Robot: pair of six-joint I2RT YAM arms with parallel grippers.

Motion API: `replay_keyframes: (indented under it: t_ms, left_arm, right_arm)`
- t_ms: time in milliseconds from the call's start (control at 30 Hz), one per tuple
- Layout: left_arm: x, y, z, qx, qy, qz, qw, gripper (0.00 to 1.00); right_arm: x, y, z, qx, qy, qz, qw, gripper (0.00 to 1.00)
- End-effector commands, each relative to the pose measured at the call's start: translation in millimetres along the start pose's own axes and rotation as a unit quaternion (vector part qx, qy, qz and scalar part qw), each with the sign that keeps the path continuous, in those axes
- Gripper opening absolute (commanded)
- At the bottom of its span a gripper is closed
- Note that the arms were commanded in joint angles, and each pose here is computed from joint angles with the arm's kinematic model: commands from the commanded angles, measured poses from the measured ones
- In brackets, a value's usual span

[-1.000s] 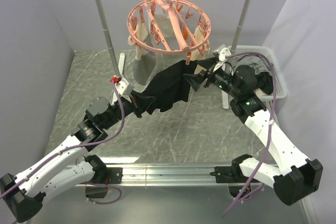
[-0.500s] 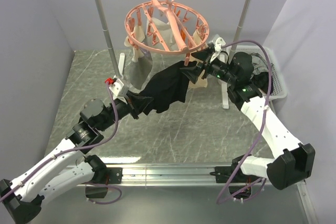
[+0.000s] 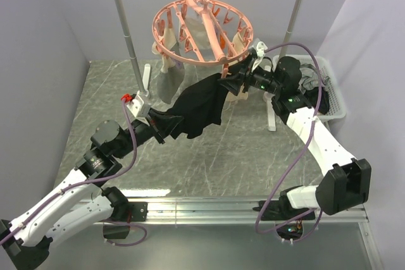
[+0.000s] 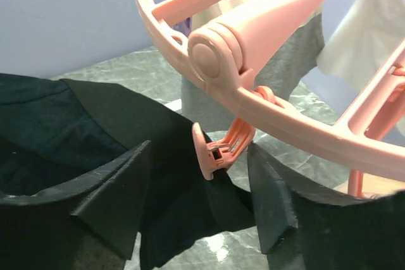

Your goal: Remove the underwear clipped to the hanger

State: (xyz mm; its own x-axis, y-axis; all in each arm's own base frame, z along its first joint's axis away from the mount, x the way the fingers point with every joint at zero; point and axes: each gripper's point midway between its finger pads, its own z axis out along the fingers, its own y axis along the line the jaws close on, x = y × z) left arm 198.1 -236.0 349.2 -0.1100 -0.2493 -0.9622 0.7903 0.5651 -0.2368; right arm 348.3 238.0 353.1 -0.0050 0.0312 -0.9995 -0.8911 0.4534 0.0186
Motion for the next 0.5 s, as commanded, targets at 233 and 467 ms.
replay_keyframes:
  t_ms: [233,467]
  left_arm:
    - [-26.6,-13.7,-3.1,0.023,-0.03,0.007,0.999,0.02]
    - [-24.3,-13.4,-2.1,0.024,-0.03,0.005,0.999,0.02]
  right_arm:
    - [-43.2,1.4,3.8,-0.031,-0.058,-0.007,0.998,0.43]
    - [-45.1,-0.1,7.6,-0.033,-0.063,0.016,0.997,0.0]
